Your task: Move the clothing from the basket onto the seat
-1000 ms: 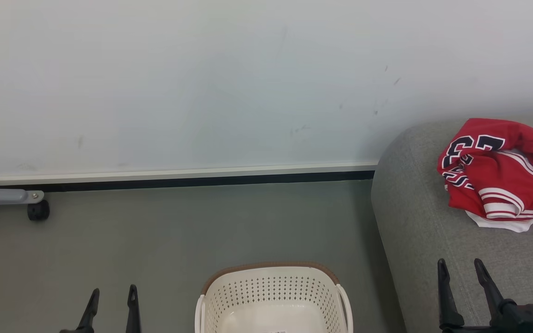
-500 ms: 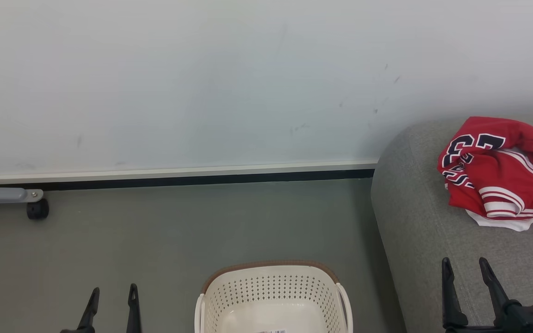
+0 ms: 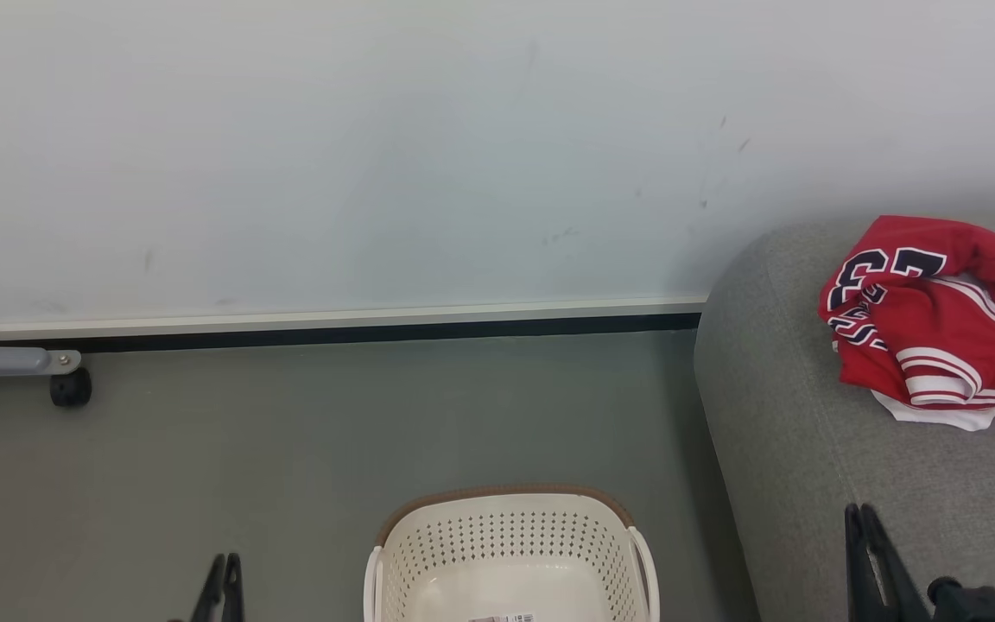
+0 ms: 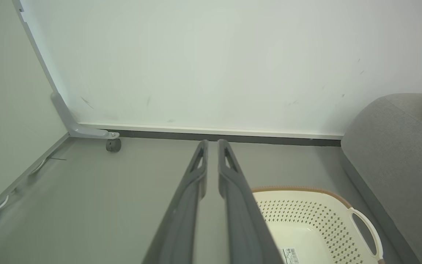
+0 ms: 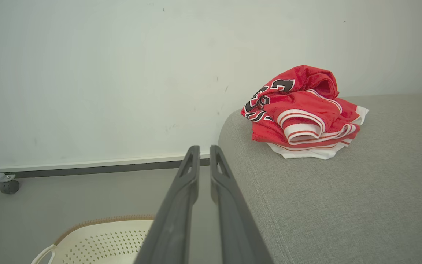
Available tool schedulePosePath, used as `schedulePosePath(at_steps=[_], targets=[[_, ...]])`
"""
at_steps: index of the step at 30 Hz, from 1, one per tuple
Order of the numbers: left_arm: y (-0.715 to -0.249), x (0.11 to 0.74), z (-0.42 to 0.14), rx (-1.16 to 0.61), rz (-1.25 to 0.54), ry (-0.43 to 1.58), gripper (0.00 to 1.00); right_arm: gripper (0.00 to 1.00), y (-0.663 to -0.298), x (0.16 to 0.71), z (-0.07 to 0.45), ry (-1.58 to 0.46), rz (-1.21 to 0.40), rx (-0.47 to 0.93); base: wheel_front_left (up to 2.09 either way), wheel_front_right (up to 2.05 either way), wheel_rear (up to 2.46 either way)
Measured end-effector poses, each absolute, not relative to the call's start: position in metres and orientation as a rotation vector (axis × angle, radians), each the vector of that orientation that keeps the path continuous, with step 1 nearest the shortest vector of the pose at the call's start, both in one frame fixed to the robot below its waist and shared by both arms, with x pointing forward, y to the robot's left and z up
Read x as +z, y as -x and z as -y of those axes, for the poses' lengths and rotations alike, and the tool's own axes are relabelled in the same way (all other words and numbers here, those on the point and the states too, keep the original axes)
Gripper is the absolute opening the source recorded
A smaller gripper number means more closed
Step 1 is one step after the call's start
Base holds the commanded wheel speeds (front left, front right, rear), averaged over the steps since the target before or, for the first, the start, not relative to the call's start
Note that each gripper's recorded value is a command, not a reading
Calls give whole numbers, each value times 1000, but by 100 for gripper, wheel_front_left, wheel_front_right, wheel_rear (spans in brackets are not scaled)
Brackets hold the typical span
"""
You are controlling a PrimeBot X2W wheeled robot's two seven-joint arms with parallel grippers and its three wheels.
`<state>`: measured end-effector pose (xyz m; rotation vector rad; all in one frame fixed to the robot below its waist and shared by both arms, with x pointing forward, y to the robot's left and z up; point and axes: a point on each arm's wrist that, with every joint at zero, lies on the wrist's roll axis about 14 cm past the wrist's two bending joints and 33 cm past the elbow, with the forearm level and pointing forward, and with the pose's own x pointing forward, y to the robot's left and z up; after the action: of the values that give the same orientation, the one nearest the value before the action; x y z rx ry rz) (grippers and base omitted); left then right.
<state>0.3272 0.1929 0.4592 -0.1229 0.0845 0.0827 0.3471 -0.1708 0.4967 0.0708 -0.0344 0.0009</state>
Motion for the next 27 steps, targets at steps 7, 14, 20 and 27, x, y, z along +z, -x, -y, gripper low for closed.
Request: schedulePosePath(at_steps=[7, 14, 20, 27], targets=[[-321, 444, -193, 94, -141, 157, 0, 0, -342, 480, 172, -108, -25, -12, 0, 0, 0], [-322, 438, -195, 119, -175, 271, 0, 0, -343, 474, 179, -206, -62, -43, 0, 0, 0], [-323, 436, -198, 137, -192, 343, 0, 0, -345, 470, 182, -298, -89, -61, 0, 0, 0], [-328, 435, -199, 154, -209, 464, 0, 0, -347, 464, 187, -420, -120, -87, 0, 0, 0]])
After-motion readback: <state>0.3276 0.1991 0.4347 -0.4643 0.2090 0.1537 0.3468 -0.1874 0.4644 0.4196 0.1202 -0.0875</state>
